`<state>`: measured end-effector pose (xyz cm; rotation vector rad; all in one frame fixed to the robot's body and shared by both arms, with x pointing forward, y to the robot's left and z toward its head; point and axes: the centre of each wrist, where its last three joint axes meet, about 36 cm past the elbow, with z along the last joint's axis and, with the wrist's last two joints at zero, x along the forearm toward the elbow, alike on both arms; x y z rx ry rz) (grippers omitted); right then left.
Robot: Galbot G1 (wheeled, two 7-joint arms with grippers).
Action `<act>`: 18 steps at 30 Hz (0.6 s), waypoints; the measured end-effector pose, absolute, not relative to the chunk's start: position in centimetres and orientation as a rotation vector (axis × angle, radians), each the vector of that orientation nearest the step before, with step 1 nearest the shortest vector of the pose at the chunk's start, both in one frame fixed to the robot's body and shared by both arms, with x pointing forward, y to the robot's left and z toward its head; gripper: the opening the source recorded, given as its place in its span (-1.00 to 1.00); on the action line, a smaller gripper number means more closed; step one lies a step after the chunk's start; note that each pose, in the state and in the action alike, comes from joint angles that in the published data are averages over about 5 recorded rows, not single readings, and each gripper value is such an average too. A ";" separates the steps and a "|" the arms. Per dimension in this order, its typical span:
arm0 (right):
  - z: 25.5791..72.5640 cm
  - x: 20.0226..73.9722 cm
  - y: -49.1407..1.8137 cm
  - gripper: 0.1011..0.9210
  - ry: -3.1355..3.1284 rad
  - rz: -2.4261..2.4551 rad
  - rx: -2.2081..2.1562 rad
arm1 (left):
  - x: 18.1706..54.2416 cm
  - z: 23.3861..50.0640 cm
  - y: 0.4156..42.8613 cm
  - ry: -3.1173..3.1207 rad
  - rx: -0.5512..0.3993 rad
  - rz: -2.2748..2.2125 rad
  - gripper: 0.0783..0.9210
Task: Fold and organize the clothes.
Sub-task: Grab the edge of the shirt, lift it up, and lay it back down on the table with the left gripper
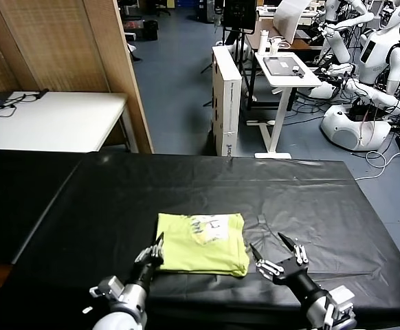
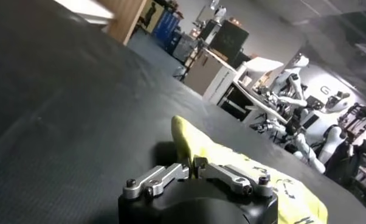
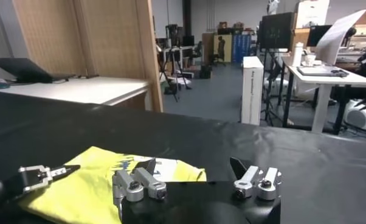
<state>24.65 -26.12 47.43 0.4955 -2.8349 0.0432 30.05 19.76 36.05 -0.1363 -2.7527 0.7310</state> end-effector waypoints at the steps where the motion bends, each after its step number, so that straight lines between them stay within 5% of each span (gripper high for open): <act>1: 47.4 24.7 -26.1 0.97 -2.836 0.043 0.492 | 30.2 36.2 20.0 -2.765 -0.130 0.713 -0.76; 10: 46.6 24.9 -26.0 0.97 -2.833 0.031 0.469 | 32.0 37.3 26.6 -2.864 -0.128 0.458 -0.76; 18: 45.8 25.3 -25.8 0.97 -2.822 0.016 0.467 | 32.2 41.8 35.9 -2.925 -0.074 0.175 -0.76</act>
